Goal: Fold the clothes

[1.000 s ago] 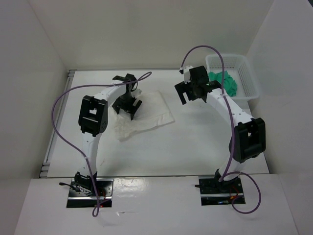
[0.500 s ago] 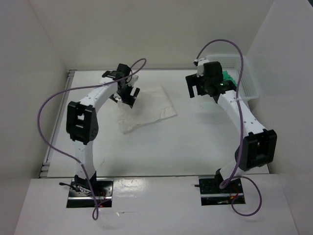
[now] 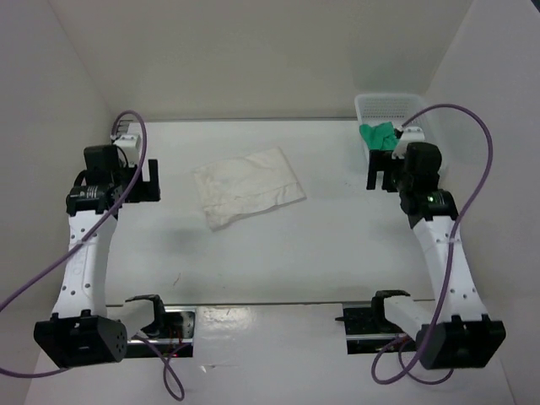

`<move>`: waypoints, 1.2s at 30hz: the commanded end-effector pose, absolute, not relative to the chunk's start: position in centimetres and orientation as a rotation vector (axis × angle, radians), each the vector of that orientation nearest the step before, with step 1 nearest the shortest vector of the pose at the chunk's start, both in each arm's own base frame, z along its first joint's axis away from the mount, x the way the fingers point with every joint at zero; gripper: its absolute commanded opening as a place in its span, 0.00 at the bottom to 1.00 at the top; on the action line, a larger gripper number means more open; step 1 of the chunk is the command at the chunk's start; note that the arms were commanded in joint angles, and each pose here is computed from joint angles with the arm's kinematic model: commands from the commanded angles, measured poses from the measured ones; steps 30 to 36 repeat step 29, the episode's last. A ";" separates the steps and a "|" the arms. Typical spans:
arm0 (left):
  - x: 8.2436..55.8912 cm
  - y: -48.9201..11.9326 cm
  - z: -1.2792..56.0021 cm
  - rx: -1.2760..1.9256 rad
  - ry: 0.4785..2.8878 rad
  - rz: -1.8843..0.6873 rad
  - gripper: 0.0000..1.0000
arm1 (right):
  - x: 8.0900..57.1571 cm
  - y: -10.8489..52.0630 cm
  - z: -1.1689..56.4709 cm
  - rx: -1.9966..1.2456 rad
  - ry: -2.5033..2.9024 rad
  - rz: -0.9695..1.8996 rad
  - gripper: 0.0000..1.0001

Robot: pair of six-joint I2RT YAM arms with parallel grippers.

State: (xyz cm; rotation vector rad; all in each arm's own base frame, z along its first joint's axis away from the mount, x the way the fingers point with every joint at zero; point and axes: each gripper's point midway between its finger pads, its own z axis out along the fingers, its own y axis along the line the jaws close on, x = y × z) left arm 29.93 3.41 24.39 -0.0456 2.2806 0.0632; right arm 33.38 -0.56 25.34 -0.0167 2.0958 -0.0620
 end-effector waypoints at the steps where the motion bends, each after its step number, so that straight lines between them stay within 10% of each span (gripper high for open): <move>1: 29.9 3.8 23.0 -0.081 2.235 -0.018 0.99 | 31.1 -1.1 28.6 0.010 1.936 -0.041 1.00; 36: 28.7 5.6 21.4 -0.101 2.214 -0.066 0.99 | 28.5 -2.4 29.9 0.014 1.846 -0.047 1.00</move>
